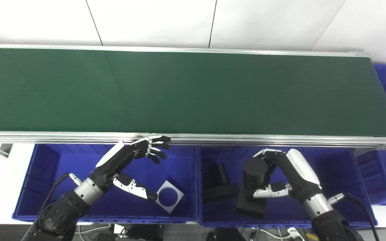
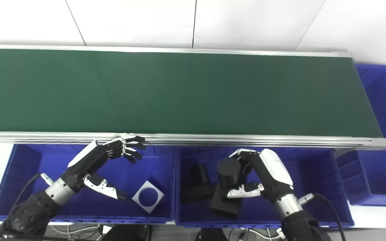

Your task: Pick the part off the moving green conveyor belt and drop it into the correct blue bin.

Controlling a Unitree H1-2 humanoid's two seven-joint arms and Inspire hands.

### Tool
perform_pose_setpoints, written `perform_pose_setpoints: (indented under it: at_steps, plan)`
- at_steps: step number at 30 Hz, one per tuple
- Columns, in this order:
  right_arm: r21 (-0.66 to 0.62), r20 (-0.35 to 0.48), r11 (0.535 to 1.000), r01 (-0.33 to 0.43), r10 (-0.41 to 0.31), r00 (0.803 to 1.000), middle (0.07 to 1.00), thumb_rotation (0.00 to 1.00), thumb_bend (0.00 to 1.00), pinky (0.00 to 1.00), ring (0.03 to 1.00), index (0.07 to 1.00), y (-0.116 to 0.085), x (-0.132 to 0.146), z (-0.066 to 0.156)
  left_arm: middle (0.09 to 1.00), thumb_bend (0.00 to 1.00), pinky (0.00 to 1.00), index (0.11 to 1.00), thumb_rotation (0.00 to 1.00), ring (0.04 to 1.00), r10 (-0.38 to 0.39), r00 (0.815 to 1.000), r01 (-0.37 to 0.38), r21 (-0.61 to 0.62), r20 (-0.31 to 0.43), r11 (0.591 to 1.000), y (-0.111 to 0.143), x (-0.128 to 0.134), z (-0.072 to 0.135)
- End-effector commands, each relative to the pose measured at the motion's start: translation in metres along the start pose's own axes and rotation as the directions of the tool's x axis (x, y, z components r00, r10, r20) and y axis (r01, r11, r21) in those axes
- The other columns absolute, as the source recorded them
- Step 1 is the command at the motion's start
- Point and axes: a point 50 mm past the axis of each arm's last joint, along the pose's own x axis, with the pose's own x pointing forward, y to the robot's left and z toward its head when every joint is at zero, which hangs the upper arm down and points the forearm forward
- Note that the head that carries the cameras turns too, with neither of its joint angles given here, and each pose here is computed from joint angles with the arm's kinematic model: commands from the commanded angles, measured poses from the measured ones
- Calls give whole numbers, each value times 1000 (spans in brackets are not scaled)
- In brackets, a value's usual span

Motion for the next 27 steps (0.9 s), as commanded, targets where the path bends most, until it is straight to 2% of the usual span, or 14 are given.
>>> perform_pose_setpoints:
  at_steps: [1,4,8,9,11,12,14,16,18,20,23,27]
  plan:
    - [-22,-7,999,34,-34,999,456,0,510,441,491,543,-10,0,6,791,961,608,844,239,693,-8,999,7,29,42,1000,5,0,8]
    - [-49,-38,998,47,-49,998,462,0,511,455,505,539,-7,0,4,791,962,610,843,240,693,-8,999,7,29,38,1000,5,-2,7]
    - [-41,-44,996,82,-83,996,480,0,518,511,588,519,-1,0,4,787,959,606,842,219,689,-7,999,6,30,33,1000,4,-3,5]
    - [-34,-42,996,88,-89,995,652,43,572,550,657,672,0,0,4,790,956,607,842,219,691,-6,999,5,29,32,1000,4,-3,5]
    - [1,-38,994,111,-111,993,795,106,641,621,755,789,2,-1,5,795,954,604,844,217,691,-5,999,4,28,33,1000,4,-3,5]
    - [17,-31,992,127,-127,991,802,109,645,625,761,794,4,-1,6,795,954,603,845,217,691,-5,999,4,27,32,1000,4,-3,5]
    - [40,-13,987,156,-156,988,866,209,674,683,826,853,6,-1,7,798,953,608,847,219,694,-2,1000,1,23,29,1000,5,-4,4]
    - [71,15,978,194,-195,981,900,315,697,712,855,891,9,-1,9,800,950,617,850,212,702,-1,1000,0,22,26,1000,5,-4,3]
    - [108,47,967,229,-235,971,905,332,705,717,859,896,13,-1,11,803,949,620,853,211,706,-2,1000,1,25,22,1000,5,-5,2]
    - [142,82,959,245,-258,963,908,409,707,734,867,908,18,0,14,812,948,630,858,225,719,-2,1000,2,27,18,1000,6,-5,1]
    - [168,113,958,234,-254,960,912,482,744,759,875,923,25,1,18,820,954,646,863,221,743,1,1000,-1,16,13,1000,6,-5,1]
    - [179,124,958,222,-246,961,923,528,779,732,862,936,30,2,19,830,956,663,871,212,761,7,1000,-7,-2,13,1000,5,-5,-2]
